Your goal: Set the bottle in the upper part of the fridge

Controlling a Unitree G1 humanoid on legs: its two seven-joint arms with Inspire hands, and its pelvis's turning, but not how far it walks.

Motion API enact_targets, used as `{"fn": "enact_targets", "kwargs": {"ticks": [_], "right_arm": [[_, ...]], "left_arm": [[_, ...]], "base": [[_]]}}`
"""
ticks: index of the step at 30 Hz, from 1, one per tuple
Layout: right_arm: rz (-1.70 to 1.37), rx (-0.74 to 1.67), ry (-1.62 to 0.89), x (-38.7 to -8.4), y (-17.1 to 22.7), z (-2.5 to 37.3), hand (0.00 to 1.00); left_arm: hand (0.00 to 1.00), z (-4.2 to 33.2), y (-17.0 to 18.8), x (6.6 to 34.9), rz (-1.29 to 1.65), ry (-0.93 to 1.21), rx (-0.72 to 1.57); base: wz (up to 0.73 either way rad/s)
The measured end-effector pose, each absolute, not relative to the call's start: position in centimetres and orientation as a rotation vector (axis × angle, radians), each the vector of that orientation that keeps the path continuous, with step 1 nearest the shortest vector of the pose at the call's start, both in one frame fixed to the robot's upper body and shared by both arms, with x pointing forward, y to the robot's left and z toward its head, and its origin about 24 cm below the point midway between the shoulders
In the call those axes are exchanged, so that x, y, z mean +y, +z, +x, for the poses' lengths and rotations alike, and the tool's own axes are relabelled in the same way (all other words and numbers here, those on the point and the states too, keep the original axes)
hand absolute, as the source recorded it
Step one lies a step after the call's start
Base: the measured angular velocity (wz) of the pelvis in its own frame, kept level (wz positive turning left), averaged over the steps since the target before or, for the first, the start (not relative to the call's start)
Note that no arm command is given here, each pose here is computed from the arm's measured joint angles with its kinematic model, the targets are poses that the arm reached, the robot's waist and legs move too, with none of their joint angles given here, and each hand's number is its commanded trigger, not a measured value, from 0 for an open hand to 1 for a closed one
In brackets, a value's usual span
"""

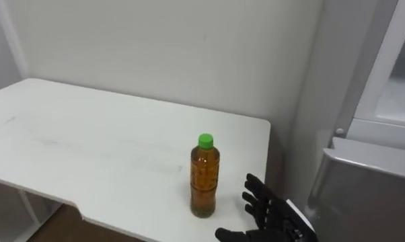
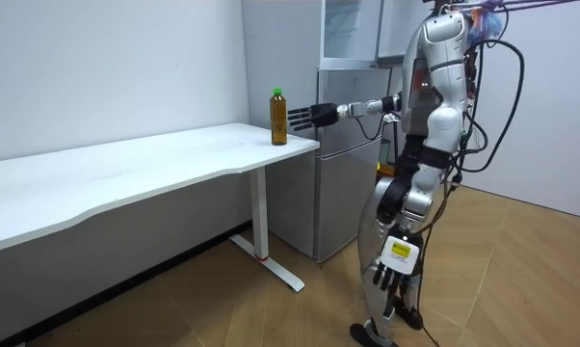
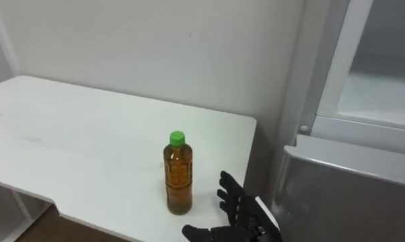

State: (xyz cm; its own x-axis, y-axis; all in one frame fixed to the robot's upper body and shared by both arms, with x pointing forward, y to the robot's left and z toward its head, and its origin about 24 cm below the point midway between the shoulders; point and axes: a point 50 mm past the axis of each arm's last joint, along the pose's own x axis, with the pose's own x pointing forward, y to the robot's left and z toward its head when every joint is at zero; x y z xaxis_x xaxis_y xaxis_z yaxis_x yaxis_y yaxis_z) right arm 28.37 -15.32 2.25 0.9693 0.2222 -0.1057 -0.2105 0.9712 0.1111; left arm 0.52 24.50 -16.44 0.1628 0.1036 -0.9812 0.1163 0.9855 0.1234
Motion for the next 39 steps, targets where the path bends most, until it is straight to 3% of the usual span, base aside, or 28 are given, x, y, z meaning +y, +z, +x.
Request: {"fn": "enact_targets", "kwargs": {"ticks": [39], "right_arm": [[-0.005,0.078,-0.088,-13.8,3.2,30.2,0.0]], "left_arm": [[0.0,-1.1,-16.3,24.6,0.237,0.039,1.441]], "base": [[0.06]]}}
